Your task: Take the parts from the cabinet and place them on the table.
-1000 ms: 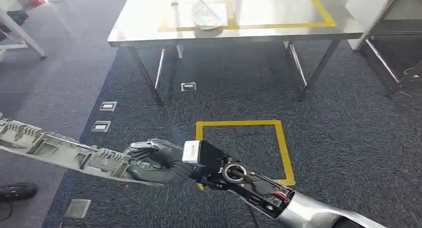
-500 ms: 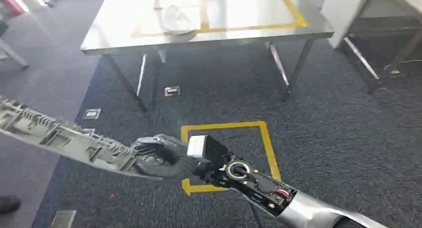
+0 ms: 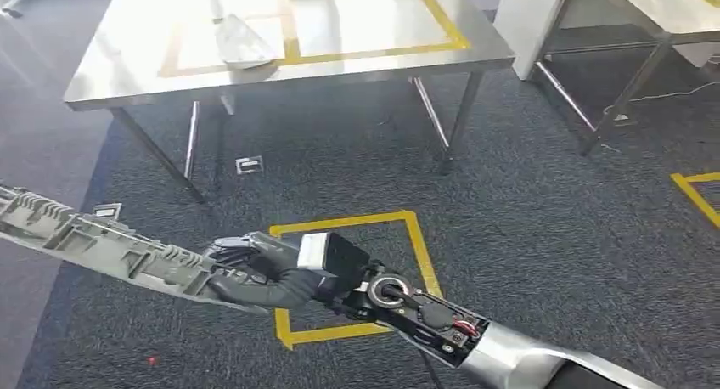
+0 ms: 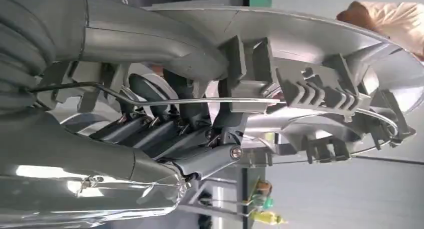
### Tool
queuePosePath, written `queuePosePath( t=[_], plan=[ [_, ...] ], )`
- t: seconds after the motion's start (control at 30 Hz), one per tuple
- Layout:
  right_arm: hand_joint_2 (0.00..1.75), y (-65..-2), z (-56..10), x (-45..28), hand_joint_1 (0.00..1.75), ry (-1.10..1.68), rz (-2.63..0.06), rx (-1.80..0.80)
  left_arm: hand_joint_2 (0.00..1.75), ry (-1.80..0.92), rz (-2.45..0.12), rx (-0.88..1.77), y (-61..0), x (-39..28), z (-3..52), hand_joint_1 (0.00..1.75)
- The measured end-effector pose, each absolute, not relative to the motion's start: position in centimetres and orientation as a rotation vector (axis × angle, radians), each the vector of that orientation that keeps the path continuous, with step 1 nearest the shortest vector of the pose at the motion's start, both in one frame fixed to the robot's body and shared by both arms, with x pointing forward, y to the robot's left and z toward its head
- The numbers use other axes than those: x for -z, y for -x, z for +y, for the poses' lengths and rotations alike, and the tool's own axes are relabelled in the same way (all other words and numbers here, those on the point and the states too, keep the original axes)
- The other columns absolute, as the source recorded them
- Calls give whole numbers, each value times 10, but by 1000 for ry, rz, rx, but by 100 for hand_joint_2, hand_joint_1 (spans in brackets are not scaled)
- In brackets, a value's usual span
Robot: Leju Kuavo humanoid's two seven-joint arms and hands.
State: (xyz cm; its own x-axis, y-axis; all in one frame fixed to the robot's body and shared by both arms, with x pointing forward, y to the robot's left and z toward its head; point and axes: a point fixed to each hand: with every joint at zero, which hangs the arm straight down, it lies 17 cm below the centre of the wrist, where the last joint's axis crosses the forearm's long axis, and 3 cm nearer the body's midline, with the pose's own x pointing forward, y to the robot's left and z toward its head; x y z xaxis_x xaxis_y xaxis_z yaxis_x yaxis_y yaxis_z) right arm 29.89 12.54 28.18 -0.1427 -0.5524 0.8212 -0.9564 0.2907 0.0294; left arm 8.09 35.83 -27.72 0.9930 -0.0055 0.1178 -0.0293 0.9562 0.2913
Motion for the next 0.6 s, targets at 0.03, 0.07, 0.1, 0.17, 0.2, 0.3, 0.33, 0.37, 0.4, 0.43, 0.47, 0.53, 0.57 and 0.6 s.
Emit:
queuePosePath(
  t=[0.03, 0.07, 0.1, 0.17, 0.2, 0.3, 0.33, 0.37, 0.4, 0.43, 0.47, 0.53, 0.57, 0.6],
  plan=[
    [175, -299, 125, -282, 175, -1362, -1808, -676, 175, -297, -118, -12, -81, 277, 358, 0],
    [175, -299, 125, -281, 175, -1360, -1808, -678, 175, -296, -123, -12, -85, 277, 358, 0],
    [175, -300, 124, -281, 175, -1355, -1809, -676, 175, -294, -127, -13, -87, 276, 357, 0],
    [175, -301, 124, -282, 175, -1354, -1813, -675, 175, -284, -129, -11, -89, 277, 353, 0],
    [175, -301, 124, -283, 175, -1356, -1813, -676, 175, -284, -129, -11, -89, 277, 352, 0],
    [175, -300, 124, -281, 175, -1357, -1810, -680, 175, -282, -127, -13, -88, 277, 352, 0],
    [175, -300, 124, -281, 175, -1356, -1809, -680, 175, -282, -123, -13, -87, 277, 352, 0],
    [175, -300, 124, -280, 175, -1356, -1809, -681, 175, -283, -121, -12, -86, 277, 352, 0],
    [175, -300, 124, -281, 175, -1356, -1810, -681, 175, -283, -120, -13, -85, 277, 352, 0],
    [175, -300, 124, -281, 175, -1356, -1811, -681, 175, -282, -118, -12, -85, 277, 351, 0],
    [175, -300, 124, -281, 175, -1355, -1811, -681, 175, -275, -117, -12, -84, 278, 347, 0],
    [175, -299, 124, -282, 175, -1356, -1813, -683, 175, -270, -117, -12, -85, 278, 343, 0],
    [175, -299, 125, -282, 175, -1355, -1813, -684, 175, -272, -117, -11, -85, 278, 345, 0],
    [175, -299, 125, -282, 175, -1355, -1811, -685, 175, -272, -118, -11, -85, 278, 344, 0]
  ],
)
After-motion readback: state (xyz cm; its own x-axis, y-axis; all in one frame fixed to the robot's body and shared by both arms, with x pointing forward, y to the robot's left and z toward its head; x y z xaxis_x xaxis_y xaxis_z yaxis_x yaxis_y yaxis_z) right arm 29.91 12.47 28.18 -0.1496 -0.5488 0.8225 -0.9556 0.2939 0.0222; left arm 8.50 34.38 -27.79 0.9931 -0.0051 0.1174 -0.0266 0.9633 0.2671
